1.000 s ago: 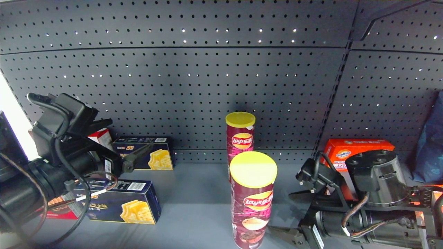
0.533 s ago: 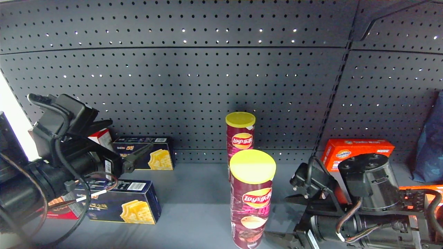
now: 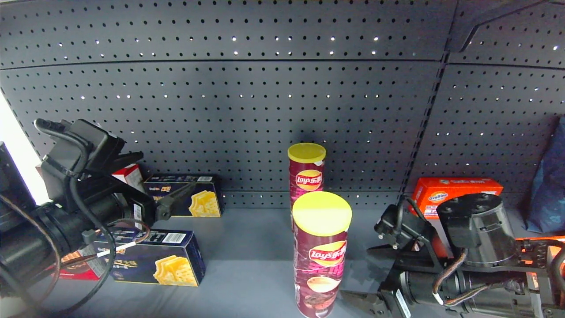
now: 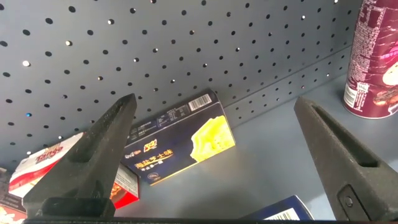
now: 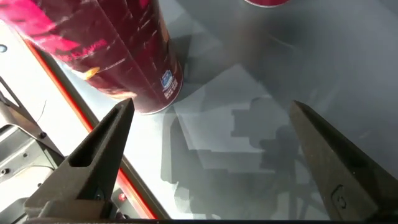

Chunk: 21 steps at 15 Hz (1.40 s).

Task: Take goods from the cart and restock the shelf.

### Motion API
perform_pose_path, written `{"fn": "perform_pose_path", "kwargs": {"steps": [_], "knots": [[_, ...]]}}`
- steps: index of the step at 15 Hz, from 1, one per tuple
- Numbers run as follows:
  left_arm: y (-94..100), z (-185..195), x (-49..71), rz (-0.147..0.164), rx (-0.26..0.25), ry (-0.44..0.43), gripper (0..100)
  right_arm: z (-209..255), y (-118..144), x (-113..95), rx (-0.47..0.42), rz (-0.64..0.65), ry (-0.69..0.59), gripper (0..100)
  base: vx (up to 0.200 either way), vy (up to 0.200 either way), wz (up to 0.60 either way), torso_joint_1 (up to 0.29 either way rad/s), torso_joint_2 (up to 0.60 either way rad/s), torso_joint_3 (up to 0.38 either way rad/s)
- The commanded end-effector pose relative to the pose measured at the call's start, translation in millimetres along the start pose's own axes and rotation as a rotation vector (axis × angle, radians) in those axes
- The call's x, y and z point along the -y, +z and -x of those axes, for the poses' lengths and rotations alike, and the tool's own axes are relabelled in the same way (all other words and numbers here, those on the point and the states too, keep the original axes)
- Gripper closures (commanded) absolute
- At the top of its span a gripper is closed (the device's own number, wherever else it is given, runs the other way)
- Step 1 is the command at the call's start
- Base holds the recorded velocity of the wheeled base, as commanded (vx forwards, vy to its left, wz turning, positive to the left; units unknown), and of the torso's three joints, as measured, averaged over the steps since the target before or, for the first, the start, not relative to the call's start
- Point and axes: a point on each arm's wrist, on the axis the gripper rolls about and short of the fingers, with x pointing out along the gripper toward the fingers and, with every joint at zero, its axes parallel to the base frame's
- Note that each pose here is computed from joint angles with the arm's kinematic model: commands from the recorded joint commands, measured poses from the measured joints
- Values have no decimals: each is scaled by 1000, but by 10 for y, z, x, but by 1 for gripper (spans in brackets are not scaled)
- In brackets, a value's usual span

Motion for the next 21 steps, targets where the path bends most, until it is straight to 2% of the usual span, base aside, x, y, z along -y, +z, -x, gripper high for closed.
{"fn": "perform_pose_path", "kwargs": {"steps": [1,17,19,21], "knots": [[-2,-3,-1,0,-1,1,0,-39,3,3,-7,0,1,0,0,0,0,0,0,0],[-19,-19,4,2,-8,-3,0,-172,47,-29,-18,10,18,0,0,0,0,0,0,0],[-24,-14,6,2,-9,-4,0,-116,56,-21,-2,8,13,0,0,0,0,0,0,0],[-10,-5,1,2,-2,-1,0,126,99,60,63,-8,-36,0,0,0,0,0,0,0]]}}
